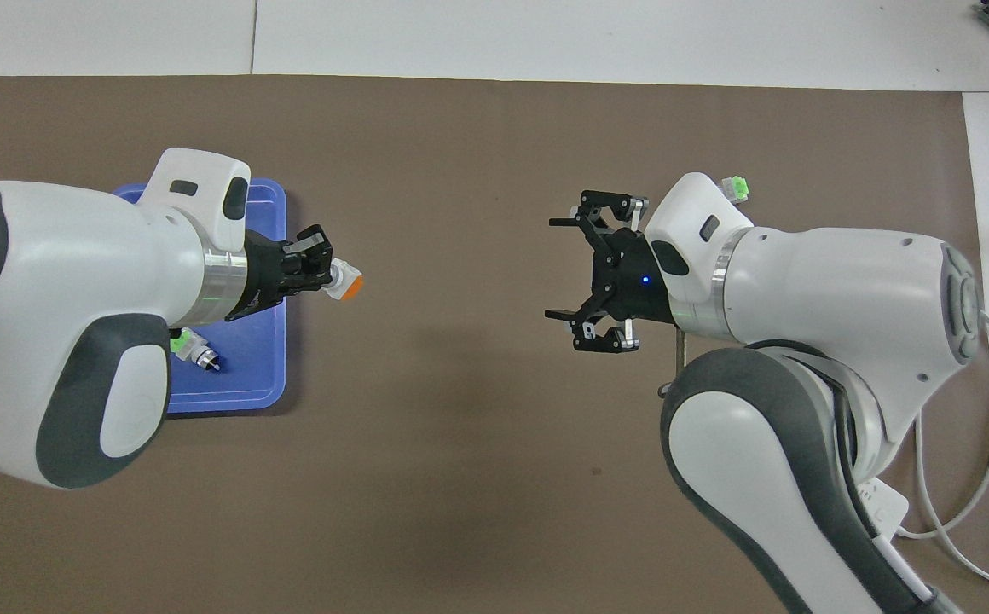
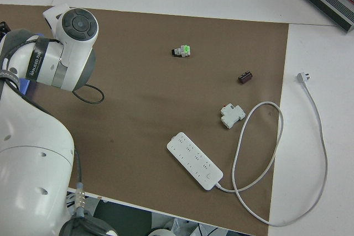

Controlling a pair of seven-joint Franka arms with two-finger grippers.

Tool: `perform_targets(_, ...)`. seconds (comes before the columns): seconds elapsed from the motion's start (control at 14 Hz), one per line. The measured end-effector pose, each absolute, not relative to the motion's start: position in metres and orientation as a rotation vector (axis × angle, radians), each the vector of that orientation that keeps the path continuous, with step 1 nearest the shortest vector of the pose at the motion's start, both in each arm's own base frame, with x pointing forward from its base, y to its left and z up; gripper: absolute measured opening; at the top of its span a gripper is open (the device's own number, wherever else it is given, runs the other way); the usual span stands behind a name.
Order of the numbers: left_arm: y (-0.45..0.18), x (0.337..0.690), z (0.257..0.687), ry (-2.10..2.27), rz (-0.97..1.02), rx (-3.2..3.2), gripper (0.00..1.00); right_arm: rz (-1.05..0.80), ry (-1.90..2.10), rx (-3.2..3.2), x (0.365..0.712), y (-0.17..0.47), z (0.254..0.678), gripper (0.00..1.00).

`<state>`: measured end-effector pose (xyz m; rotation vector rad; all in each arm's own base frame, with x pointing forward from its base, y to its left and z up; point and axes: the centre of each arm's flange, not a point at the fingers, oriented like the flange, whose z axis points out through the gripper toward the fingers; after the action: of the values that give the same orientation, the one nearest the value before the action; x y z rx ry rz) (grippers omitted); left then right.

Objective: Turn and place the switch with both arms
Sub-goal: 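Lower the switch into the blue tray with the left gripper while the right gripper withdraws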

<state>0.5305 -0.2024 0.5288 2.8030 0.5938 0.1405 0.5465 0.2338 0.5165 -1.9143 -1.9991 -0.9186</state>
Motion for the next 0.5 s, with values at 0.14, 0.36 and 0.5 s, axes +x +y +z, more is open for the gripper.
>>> perform_targets(0.14,-0.173,0.535,0.522,0.485,0.154,2.877,0.10,-0.903,-2.061,-1.955,0.554,0.218,0.522,1.00)
perform_targets(0.36,-0.144,0.533,0.507,0.329,0.166,2.986,0.10,-0.895,-2.069,-2.017,0.563,0.197,0.528,1.00)
perform_targets(0.5,-0.126,0.532,0.487,0.227,0.151,3.026,0.10,-0.823,-2.057,-2.074,0.564,0.191,0.528,1.00)
